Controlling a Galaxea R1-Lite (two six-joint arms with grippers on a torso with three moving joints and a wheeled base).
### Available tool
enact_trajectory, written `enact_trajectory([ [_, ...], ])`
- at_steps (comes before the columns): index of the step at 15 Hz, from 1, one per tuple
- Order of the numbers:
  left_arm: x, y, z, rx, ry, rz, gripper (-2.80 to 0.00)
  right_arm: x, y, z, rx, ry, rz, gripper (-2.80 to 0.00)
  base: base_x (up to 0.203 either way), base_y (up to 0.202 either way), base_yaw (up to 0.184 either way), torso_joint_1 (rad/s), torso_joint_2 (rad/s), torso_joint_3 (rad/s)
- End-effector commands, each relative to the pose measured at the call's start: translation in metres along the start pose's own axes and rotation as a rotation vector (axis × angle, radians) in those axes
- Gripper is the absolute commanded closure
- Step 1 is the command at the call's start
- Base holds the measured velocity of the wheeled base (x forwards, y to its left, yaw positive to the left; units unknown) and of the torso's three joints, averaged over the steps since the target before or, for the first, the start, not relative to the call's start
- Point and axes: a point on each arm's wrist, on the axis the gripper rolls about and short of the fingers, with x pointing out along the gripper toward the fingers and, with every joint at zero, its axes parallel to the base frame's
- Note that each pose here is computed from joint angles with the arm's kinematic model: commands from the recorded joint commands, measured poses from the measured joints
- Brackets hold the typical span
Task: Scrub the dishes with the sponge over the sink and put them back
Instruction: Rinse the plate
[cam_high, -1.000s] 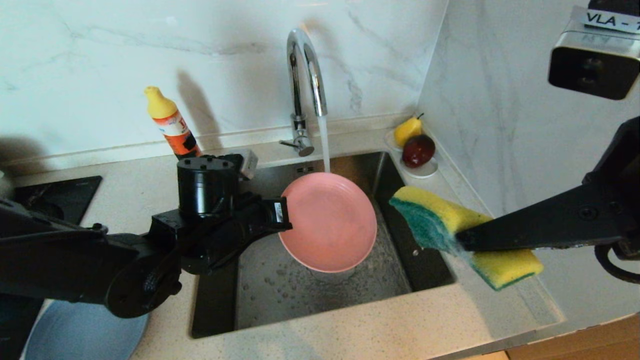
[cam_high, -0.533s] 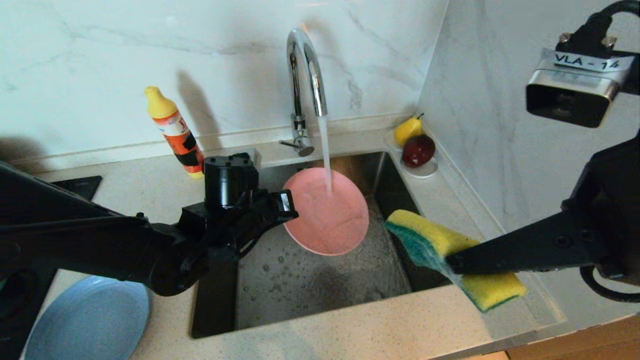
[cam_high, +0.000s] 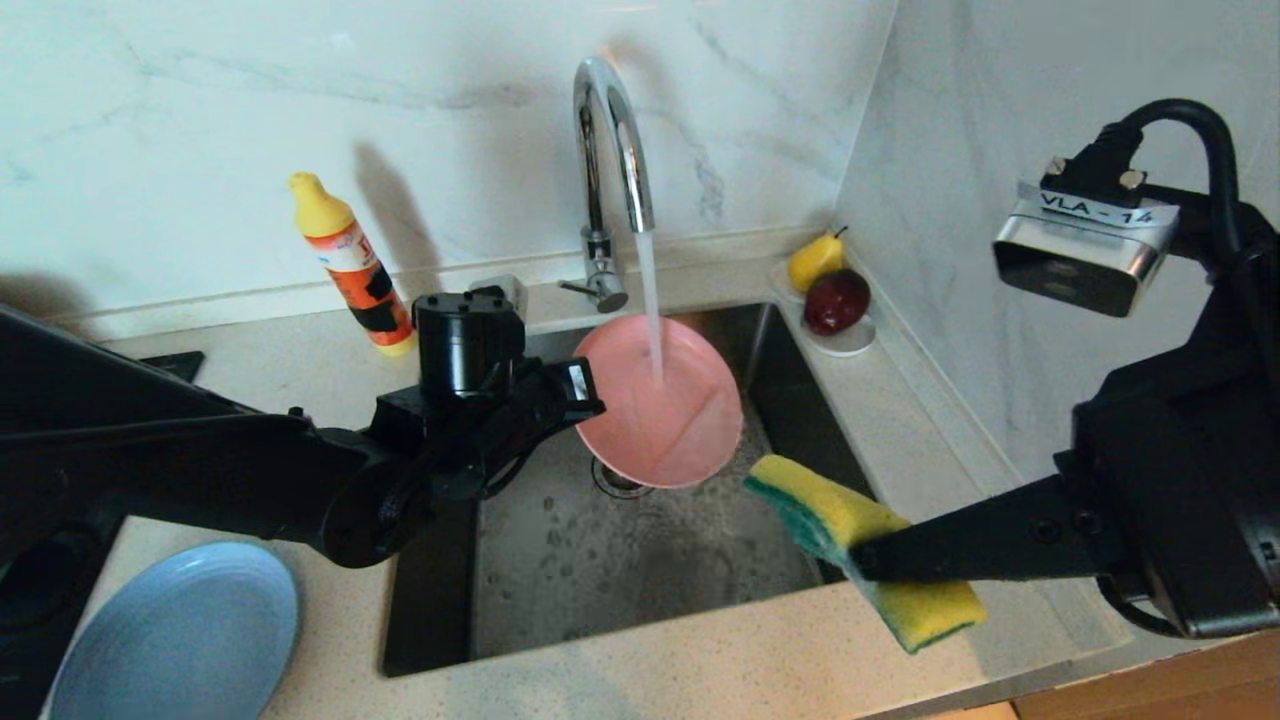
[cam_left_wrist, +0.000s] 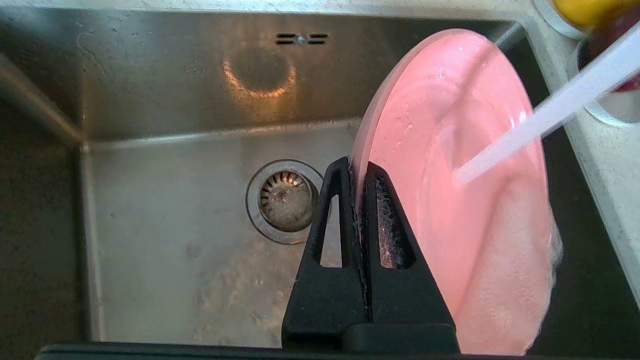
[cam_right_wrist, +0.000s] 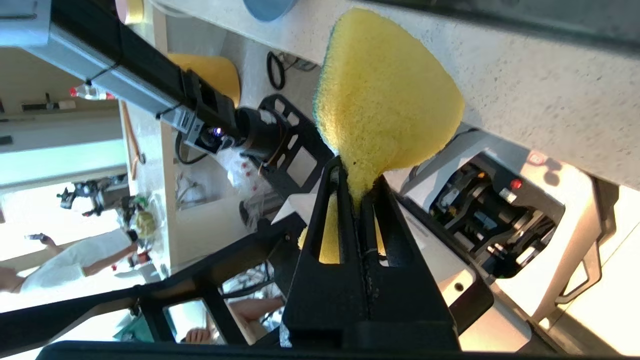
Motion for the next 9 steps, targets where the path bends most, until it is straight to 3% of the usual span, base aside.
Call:
enact_trajectory([
  [1,-0.002,0.008,0.008,-0.007,-0.024,0.02,0.0,0.002,-0.001,0.0,0.004,0.016,0.004,0.0,0.0,0.0,0.0,0.0,0.0,0.0],
  [4,-0.02,0.018,0.023,0.014,-0.056,0.039,0.0,0.001,0.0,0.0,0.002,0.012,0.008,0.0,0.0,0.0,0.0,0.0,0.0,0.0],
  [9,-0.075,0.047,0.034,0.199,-0.101,0.099,0.0,0.003,-0.001,-0.001,0.011,0.016,-0.001,0.0,0.0,0.0,0.0,0.0,0.0,0.0],
])
